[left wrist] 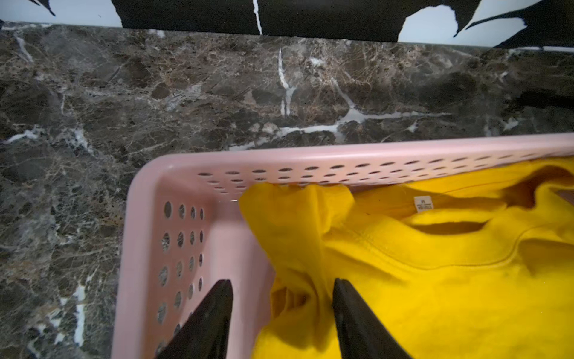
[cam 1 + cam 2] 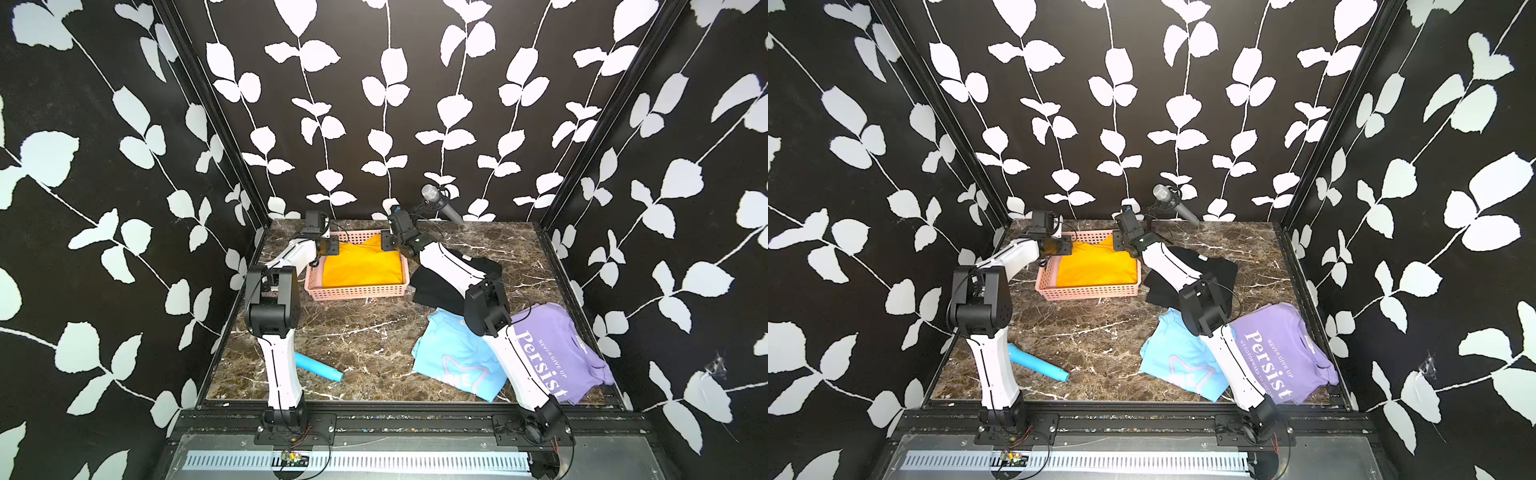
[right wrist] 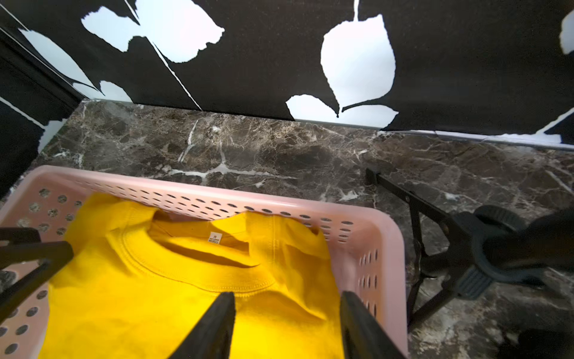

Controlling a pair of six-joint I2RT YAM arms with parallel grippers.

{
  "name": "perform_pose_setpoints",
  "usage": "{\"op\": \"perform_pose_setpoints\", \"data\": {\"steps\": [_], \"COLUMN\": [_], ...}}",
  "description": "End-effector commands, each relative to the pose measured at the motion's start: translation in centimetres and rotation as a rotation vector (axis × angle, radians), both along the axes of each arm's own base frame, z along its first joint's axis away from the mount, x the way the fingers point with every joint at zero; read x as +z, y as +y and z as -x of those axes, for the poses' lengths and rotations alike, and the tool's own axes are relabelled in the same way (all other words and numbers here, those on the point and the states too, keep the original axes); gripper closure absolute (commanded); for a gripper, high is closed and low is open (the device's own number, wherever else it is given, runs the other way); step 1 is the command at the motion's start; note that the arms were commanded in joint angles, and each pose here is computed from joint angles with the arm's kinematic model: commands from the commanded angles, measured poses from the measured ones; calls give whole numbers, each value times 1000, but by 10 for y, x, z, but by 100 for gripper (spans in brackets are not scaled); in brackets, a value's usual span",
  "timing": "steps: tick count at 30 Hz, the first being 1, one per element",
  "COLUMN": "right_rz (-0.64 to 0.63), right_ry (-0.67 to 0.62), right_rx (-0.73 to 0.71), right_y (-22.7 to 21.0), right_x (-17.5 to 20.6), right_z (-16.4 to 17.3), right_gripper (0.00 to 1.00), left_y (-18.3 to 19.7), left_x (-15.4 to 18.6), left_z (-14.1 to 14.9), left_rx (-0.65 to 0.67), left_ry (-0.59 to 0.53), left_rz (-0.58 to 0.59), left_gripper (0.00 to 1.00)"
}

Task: Put the folded t-shirts into the basket
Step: Place the T-shirt in the bin.

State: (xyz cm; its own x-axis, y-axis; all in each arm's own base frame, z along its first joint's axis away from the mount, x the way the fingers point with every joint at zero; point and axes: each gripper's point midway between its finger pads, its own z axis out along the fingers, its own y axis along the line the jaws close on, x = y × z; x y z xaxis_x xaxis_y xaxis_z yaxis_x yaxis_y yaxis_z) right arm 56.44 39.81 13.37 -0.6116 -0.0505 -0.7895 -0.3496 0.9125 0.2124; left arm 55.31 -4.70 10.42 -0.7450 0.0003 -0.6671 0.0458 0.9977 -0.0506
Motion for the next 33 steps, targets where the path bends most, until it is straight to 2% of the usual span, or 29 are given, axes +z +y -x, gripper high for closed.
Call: {"op": "perform_pose_setpoints", "data": {"steps": [1, 7, 12, 17, 24, 29, 33], "right_rz": [-44, -88, -101, -93, -50, 10, 105], "right_ry": [-65, -44, -33, -14, 26, 48, 72], "right_rx": [76, 162, 194, 199, 183, 155, 134], "right_y": [10, 12, 1, -16, -50, -77, -100], "right_x": [43, 56, 60, 60, 47, 36, 26], "right_z": [7, 34, 59, 85, 124, 146, 162], "right_gripper": [39, 34, 33, 32, 32, 31, 31], "left_y": [8, -15, -32, -37, -32, -27, -24], "left_x": [55, 64, 46, 11, -24, -41, -39], "left_z": [5, 19, 17, 7, -2, 0, 0], "left_rx": [38, -34, -94, -124, -130, -128, -131], "left_ry": [-122, -148, -90, 18, 124, 192, 199], "left_rz": [23, 103, 131, 113, -40, -152, -245], "left_gripper": [41, 40, 53, 65, 69, 66, 61]}}
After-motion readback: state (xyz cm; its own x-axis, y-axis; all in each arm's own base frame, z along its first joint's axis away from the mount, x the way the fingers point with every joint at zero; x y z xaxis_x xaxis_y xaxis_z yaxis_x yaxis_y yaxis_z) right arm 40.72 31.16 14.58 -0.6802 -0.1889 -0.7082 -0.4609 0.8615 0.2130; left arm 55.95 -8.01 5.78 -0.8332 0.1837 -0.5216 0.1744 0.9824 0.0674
